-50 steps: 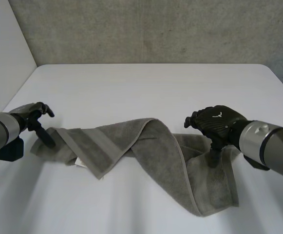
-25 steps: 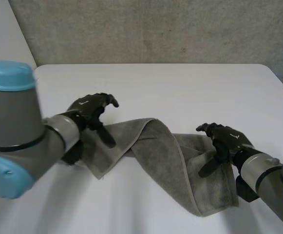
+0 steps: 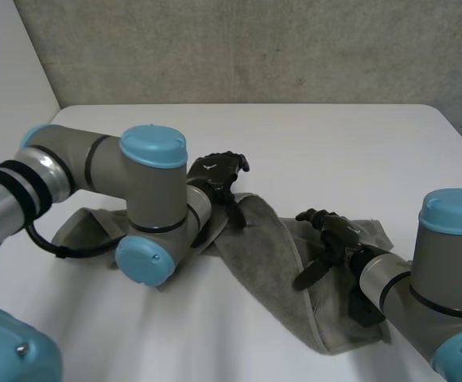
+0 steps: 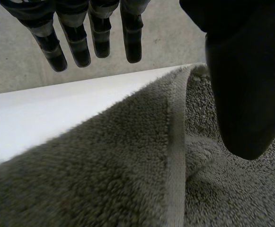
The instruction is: Fold the towel.
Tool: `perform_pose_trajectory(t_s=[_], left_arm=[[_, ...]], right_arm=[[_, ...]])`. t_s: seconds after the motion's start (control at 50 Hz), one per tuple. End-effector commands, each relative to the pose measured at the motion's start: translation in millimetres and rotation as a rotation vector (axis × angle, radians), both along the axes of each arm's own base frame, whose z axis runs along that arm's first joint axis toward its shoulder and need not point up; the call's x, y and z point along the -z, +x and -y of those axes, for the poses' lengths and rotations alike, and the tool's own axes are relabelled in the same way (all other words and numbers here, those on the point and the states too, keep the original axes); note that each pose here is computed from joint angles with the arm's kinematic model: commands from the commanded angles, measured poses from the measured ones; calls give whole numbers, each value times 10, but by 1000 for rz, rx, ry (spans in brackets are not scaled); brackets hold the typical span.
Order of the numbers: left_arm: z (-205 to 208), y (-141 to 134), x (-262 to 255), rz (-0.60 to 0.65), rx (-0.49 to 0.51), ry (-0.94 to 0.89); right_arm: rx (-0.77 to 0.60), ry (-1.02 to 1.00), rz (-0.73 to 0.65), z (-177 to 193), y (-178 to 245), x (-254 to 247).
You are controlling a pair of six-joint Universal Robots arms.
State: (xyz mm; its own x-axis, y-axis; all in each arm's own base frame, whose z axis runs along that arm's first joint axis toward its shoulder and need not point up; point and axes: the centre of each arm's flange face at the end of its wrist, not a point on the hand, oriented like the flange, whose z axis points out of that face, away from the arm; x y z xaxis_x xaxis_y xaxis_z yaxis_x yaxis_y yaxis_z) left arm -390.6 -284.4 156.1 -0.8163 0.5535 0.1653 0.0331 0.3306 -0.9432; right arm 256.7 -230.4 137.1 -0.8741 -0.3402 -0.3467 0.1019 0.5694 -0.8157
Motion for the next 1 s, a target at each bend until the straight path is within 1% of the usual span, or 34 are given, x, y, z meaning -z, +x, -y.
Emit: perform_pose_trajectory(t_s=[0.02,0.12,0.28,0.4,0.46,0.5,0.52,0.54,0.56,0.58,0.62,0.64,0.66,0.68,0.7,0.74,0.76,0.78,0.8,0.82,0.84,0.86,0.88,0.9,0.92,0.94,0.96,0.98,1.0], left_arm=[[87,-107,132,-5,-11,-28],[147,-122,197,4,-37,-42],[206,-114,290,122,-46,-118],[210,-96,241,140,-51,-135],[238,-93,140,127,-62,-155],[282,-81,43,110,-70,-176],[321,-77,-81,90,-76,-202],[382,-87,-240,65,-83,-250],[382,-87,-242,65,-84,-250],[491,-86,-440,31,-101,-318],[678,-89,-979,-63,-133,-503],[679,-89,-982,-64,-133,-504],[737,-66,-1302,-119,-146,-604],[738,-66,-1305,-120,-147,-605],[760,-34,-1610,-180,-152,-693],[657,50,-2312,-320,-137,-888],[656,51,-2315,-320,-137,-889],[594,101,-2555,-366,-134,-958],[593,101,-2557,-367,-134,-959],[518,180,-2801,-405,-136,-1024],[478,247,-2933,-422,-145,-1054],[478,248,-2934,-423,-145,-1054],[462,319,-2987,-420,-155,-1055],[462,320,-2988,-420,-155,-1055],[476,386,-2940,-398,-161,-1023],[476,386,-2940,-398,-161,-1022],[536,458,-2817,-363,-172,-976],[595,523,-2668,-329,-181,-927],[595,524,-2666,-328,-181,-926]], right_arm=[[-17,10,-1,0,64,66],[-32,13,-3,31,137,181],[-39,3,-2,98,213,271],[-46,-26,19,157,252,209],[-48,-71,49,261,289,93],[-83,-136,96,419,381,-101],[-84,-136,96,420,381,-102],[-116,-187,127,525,458,-260],[-143,-251,160,658,537,-457],[-143,-252,160,660,537,-459],[-196,-404,223,969,673,-1001],[-197,-405,224,971,673,-1004],[-210,-481,245,1116,701,-1318],[-223,-593,266,1227,702,-1726],[-224,-594,267,1228,702,-1731],[-198,-855,300,1301,618,-2553],[-198,-856,300,1301,617,-2557],[-198,-964,326,1247,572,-2893],[-198,-965,326,1247,572,-2896],[-201,-1015,337,1202,540,-3056],[-194,-1049,342,1158,488,-3184],[-205,-1052,343,1076,472,-3242],[-205,-1052,343,1075,471,-3242],[-217,-1025,331,1024,485,-3187],[-217,-1025,331,1024,485,-3187],[-236,-980,318,981,496,-3079],[-256,-929,299,953,502,-2923],[-256,-928,299,952,502,-2922],[-279,-895,276,919,508,-2777]])
